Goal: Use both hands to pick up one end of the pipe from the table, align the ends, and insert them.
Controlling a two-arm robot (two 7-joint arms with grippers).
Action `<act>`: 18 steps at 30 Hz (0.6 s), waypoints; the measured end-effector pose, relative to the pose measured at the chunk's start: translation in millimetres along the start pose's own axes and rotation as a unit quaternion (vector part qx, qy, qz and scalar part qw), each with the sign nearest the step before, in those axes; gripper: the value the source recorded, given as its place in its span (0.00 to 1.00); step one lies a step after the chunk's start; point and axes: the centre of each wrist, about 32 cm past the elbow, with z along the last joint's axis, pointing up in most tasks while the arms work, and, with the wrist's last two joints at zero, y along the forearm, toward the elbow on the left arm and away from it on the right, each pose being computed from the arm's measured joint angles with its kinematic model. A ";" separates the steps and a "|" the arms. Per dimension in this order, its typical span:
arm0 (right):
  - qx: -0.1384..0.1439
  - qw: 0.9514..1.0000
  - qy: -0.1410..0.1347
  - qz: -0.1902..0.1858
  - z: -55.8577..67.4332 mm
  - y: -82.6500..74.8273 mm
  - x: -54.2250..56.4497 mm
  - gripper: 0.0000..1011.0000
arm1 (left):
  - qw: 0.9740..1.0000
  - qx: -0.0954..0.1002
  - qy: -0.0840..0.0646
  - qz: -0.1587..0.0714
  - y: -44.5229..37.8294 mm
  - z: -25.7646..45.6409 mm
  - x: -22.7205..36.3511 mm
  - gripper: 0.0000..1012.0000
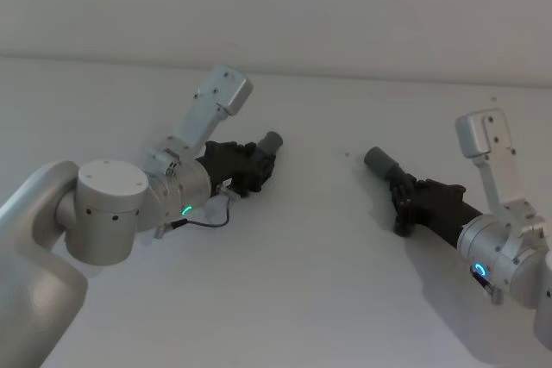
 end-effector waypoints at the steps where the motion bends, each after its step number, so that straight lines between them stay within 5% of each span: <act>1: 0.001 1.000 -0.002 0.000 0.1 0.0 0.1 0.18 | 1.000 0.000 -0.001 0.000 0.0 0.1 0.1 0.34; 11: 0.027 0.999 -0.027 0.002 3.7 -2.0 3.5 0.17 | 0.999 -0.024 -0.033 -0.003 2.9 3.7 6.1 0.34; 18: 0.061 0.996 -0.064 0.003 10.1 -7.0 9.4 0.17 | 0.996 -0.053 -0.078 -0.012 8.2 10.6 13.7 0.34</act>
